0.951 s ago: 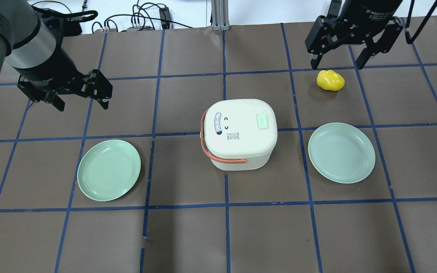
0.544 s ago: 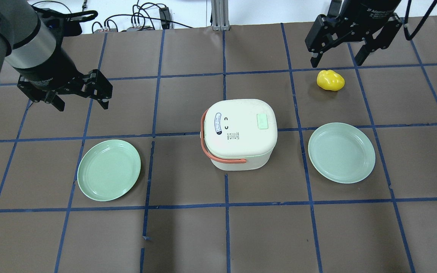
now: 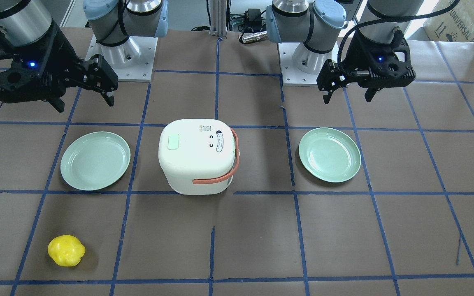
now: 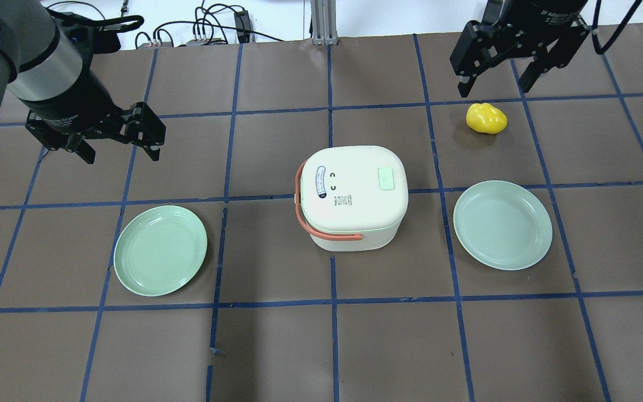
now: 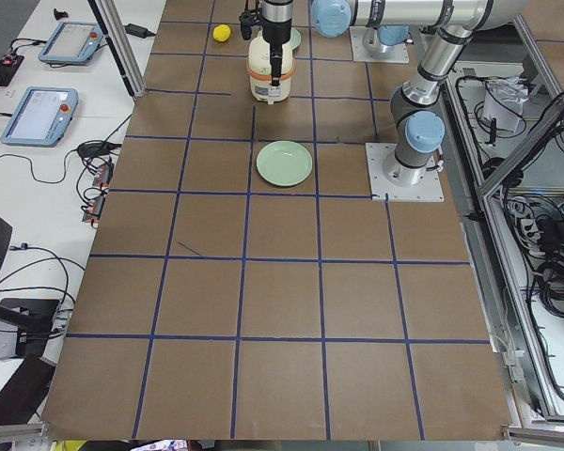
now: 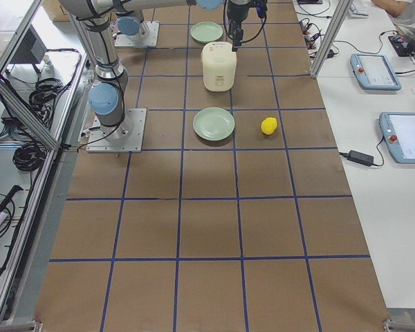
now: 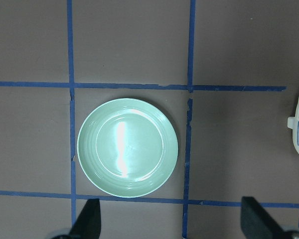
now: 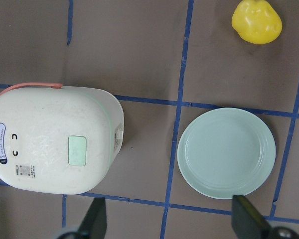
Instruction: Press rice cooker button
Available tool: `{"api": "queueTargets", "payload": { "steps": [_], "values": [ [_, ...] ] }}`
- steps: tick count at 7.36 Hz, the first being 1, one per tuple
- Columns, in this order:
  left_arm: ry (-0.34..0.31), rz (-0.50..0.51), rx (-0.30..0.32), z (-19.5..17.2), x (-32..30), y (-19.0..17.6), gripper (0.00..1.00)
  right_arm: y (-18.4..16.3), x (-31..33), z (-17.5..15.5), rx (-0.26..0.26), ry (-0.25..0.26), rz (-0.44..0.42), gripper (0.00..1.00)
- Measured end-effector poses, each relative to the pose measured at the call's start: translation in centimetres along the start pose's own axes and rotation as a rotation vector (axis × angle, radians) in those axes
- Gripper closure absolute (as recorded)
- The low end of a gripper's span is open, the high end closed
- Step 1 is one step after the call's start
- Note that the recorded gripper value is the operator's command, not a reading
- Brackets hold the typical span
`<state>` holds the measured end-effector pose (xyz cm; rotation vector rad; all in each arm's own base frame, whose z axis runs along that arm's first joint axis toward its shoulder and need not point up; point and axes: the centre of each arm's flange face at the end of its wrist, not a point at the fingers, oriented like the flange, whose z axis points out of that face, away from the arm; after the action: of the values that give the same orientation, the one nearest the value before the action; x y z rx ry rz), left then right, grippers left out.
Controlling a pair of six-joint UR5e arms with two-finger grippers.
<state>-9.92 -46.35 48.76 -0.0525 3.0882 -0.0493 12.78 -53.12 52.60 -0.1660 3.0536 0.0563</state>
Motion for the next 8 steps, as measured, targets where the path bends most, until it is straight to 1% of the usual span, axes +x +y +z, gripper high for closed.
{"api": "queueTargets", "payload": {
  "steps": [1, 3, 4, 6, 8],
  "values": [
    [0.0, 0.0, 0.0, 0.0, 0.0, 0.0, 0.0, 0.1, -0.1, 0.6, -0.013, -0.003, 0.004, 0.92],
    [0.0, 0.0, 0.0, 0.0, 0.0, 0.0, 0.0, 0.4, -0.6, 2.1, -0.047, -0.017, 0.044, 0.93],
    [0.0, 0.0, 0.0, 0.0, 0.0, 0.0, 0.0, 0.6, -1.1, 2.9, -0.061, -0.032, 0.065, 0.93],
    [0.0, 0.0, 0.0, 0.0, 0.0, 0.0, 0.0, 0.9, -2.2, 5.6, -0.101, -0.126, 0.111, 0.93],
    [0.0, 0.0, 0.0, 0.0, 0.0, 0.0, 0.0, 0.9, -2.9, 8.5, -0.104, -0.195, 0.133, 0.93]
  ]
}}
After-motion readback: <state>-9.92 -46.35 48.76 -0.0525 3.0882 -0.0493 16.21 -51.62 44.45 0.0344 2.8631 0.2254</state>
